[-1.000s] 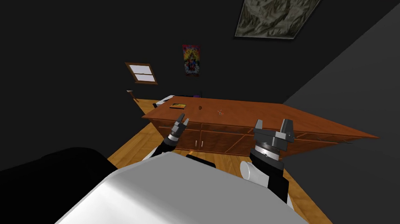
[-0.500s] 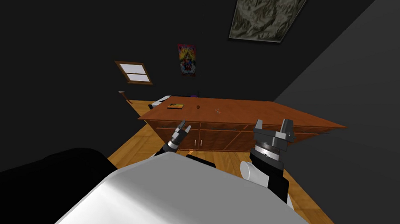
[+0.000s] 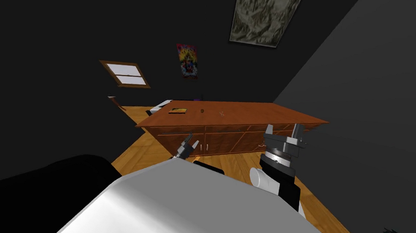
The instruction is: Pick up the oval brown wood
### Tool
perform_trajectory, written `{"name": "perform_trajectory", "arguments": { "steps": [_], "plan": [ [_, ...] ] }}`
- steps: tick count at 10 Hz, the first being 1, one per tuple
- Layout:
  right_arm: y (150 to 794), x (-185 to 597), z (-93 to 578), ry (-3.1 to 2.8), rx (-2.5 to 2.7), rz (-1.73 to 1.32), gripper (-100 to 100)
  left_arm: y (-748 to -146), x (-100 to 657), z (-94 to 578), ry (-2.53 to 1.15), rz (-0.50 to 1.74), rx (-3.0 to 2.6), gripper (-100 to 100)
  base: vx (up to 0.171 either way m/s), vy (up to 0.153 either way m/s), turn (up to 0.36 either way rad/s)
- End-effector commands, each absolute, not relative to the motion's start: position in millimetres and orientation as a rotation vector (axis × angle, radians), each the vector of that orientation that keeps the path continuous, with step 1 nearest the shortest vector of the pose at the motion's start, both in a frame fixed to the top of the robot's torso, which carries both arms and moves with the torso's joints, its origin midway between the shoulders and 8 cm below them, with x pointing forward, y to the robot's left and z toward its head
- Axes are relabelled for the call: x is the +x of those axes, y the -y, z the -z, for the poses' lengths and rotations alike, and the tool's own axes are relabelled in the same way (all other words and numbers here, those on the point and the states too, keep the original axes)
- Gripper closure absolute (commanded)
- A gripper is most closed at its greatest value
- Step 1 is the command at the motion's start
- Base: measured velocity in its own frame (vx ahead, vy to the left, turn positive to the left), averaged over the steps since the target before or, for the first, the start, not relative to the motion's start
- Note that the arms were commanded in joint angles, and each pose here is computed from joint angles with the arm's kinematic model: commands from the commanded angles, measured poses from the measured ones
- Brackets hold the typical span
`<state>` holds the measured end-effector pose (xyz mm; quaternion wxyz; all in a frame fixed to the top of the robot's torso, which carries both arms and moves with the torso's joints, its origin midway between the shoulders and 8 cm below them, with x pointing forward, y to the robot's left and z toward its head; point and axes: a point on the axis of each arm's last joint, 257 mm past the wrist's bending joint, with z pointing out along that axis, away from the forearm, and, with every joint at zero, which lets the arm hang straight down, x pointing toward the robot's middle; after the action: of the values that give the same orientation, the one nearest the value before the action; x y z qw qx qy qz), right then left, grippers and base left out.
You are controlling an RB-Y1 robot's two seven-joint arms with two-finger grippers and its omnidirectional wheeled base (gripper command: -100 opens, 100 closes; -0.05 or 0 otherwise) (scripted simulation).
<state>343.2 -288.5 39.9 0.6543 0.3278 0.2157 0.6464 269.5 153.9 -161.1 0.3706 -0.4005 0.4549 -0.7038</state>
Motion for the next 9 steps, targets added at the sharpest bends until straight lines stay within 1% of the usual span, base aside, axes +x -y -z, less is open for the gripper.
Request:
{"name": "perform_trajectory", "arguments": {
  "steps": [1, 2, 3, 4, 5, 6, 7, 8, 9],
  "plan": [
    [288.5, 343.2, -39.9, -0.489, 0.743, -1.466, 0, -151.8, 253.4, 176.1, -1.209, 1.825, -1.08, -100, -0.031, -0.007, -0.092],
    [288.6, 343.2, -39.9, -0.489, 0.744, -1.466, 0, -151.1, 234.2, 197.2, -1.208, 1.852, -1.208, -100, -0.037, -0.024, -0.255],
    [288.5, 343.2, -39.9, -0.489, 0.743, -1.466, 0, -152.4, 231.3, 200.1, -1.239, 1.848, -1.202, -100, -0.029, -0.017, -0.109],
    [288.6, 343.2, -39.9, -0.489, 0.744, -1.466, 0, -152.7, 230.1, 201.2, -1.252, 1.846, -1.198, -100, -0.012, -0.007, 0.04],
    [288.6, 343.2, -39.8, -0.489, 0.744, -1.466, 0, -155.2, 206.0, 224.2, -1.267, 1.857, -1.333, -100, -0.019, -0.027, -0.234],
    [288.5, 343.2, -39.9, -0.489, 0.743, -1.466, 0, -156.3, 203.5, 226.1, -1.293, 1.853, -1.326, -100, -0.022, -0.024, -0.169],
    [288.6, 343.2, -39.9, -0.489, 0.744, -1.466, 0, -161.2, 177.6, 247.7, -1.294, 1.848, -1.472, -100, -0.022, -0.046, -0.291],
    [288.5, 343.2, -39.9, -0.489, 0.744, -1.466, 0, -162.7, 173.5, 250.2, -1.33, 1.842, -1.465, -100, -0.019, -0.034, -0.14],
    [288.6, 343.2, -39.9, -0.489, 0.744, -1.466, 0, -169.1, 147.6, 269.1, -1.319, 1.826, -1.608, -100, -0.023, -0.051, -0.293]
  ]
}}
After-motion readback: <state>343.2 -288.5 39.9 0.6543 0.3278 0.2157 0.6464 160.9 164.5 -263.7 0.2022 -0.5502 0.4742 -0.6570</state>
